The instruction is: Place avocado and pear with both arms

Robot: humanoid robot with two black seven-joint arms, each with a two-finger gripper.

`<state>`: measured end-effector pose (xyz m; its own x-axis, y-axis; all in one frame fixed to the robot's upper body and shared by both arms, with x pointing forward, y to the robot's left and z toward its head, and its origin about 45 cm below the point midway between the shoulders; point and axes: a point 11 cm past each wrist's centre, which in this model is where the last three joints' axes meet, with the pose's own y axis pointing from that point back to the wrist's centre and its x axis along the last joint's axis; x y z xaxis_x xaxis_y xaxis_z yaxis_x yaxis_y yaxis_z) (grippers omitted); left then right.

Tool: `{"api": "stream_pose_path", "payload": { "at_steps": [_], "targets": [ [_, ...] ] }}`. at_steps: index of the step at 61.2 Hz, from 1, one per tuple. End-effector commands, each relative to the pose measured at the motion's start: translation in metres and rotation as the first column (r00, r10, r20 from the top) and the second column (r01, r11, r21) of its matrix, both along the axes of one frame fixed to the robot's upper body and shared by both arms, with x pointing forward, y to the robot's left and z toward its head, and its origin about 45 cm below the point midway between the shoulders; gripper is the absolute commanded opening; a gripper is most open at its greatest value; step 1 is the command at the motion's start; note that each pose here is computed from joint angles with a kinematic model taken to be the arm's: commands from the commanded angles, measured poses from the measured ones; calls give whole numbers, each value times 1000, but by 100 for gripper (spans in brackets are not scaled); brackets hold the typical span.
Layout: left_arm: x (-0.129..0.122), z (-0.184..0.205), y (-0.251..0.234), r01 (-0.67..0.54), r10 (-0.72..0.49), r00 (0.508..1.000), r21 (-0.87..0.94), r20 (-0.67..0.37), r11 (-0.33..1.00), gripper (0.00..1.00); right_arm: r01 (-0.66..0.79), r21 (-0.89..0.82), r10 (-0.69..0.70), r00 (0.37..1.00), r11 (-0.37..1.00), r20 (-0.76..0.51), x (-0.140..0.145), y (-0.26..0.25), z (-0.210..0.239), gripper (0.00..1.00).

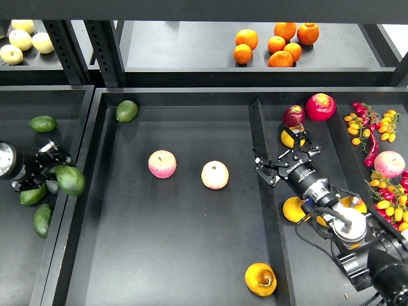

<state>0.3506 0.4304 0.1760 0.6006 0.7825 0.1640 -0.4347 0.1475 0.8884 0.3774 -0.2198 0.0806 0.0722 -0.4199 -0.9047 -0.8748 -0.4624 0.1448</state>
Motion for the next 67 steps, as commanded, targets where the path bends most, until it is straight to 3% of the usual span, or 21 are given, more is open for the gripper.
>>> {"api": "stream_pose_path", "payload": {
  "at_steps": [1,67],
  "targets": [
    [-4,2,16,-52,52,999,-5,-5,999,20,0,0,0,1000,1000,0,0,0,0,99],
    [-42,-18,100,-319,322,945,59,-53,946,22,6,1,-6,1000,1000,-11,-4,-2,-4,99]
  ]
}}
